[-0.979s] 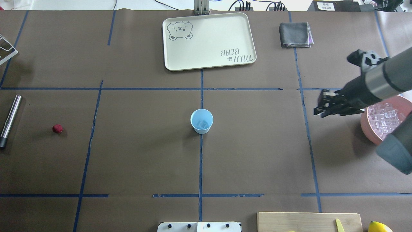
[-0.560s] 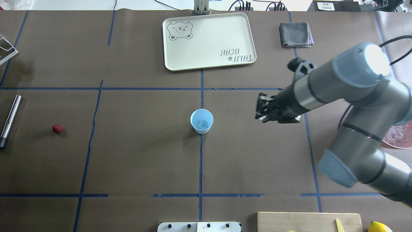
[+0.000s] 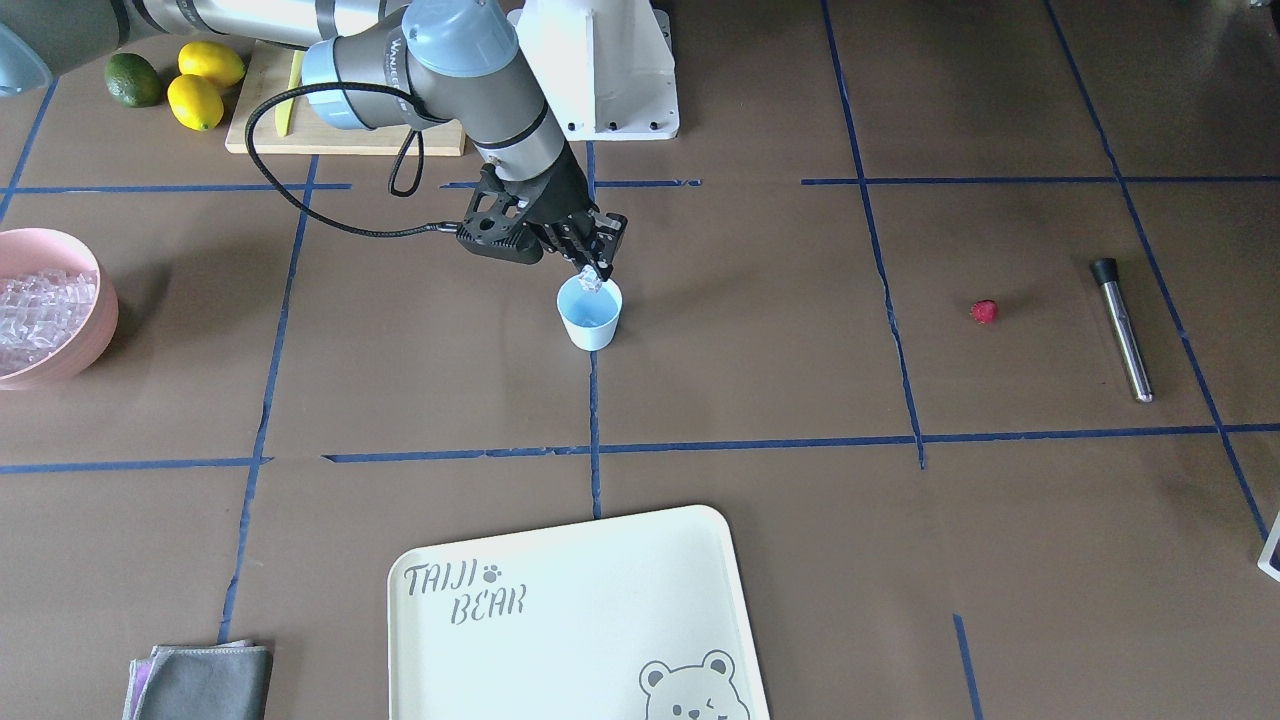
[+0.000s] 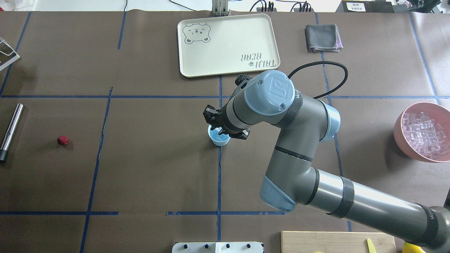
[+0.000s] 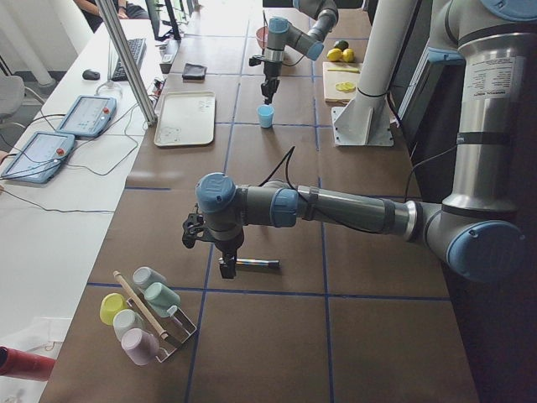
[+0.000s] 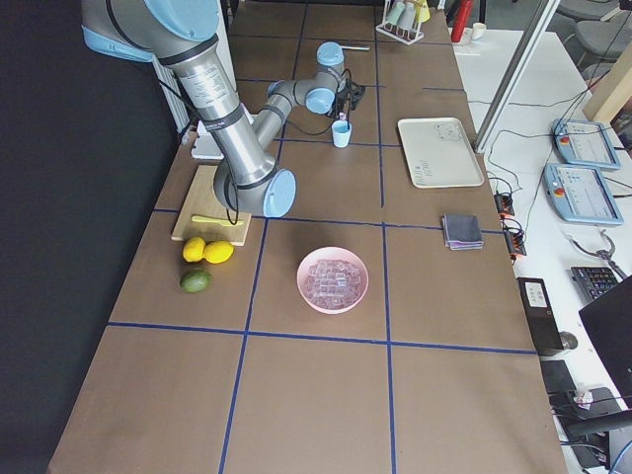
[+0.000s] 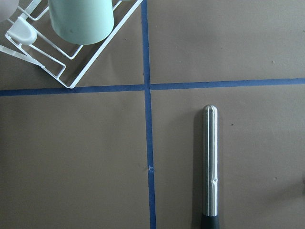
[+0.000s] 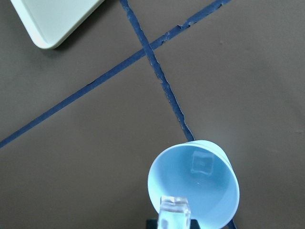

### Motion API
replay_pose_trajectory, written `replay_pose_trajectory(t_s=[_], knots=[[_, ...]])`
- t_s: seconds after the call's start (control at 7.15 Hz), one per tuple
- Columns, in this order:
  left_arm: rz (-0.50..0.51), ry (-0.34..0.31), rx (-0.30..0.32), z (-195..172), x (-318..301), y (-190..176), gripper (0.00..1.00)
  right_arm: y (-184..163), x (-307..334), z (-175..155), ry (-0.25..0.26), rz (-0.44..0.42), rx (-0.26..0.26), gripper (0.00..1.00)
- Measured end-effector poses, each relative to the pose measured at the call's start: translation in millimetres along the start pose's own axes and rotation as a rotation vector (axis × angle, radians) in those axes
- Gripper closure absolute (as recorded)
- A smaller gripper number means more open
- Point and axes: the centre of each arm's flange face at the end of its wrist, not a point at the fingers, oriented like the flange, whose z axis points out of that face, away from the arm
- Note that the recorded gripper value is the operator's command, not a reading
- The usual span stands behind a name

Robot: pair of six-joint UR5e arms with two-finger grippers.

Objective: Mash ice and strawberries in cup
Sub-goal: 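Carry the ice cube with the right gripper into the blue cup and release, then move the right gripper back over the pink bowl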

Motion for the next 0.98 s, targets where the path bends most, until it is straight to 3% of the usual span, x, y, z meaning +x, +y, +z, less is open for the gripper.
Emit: replay_pose_trajectory(t_s=[0.28,0.56,0.84,0.98], knots=[[0.001,0.0,0.0,-0.2,0.3,0.1,0.0,-0.4,1.4,3.1,0.006,0.002,0.002,0.17],[0.0,0.0,0.0,-0.2,0.2,0.2,0.0,-0.5,2.5,3.4,0.008,0.002,0.002,0.01],[-0.003,0.0,-0.003,1.3,-1.3,2.4,0.0,-12.0,28.0,-9.0,0.016,-0.005,0.0,0.0],[-0.007,0.0,-0.007,3.6,-3.7,6.0,0.0,-36.1,63.6,-27.5,0.034,-0.037,-0.005,0.0]])
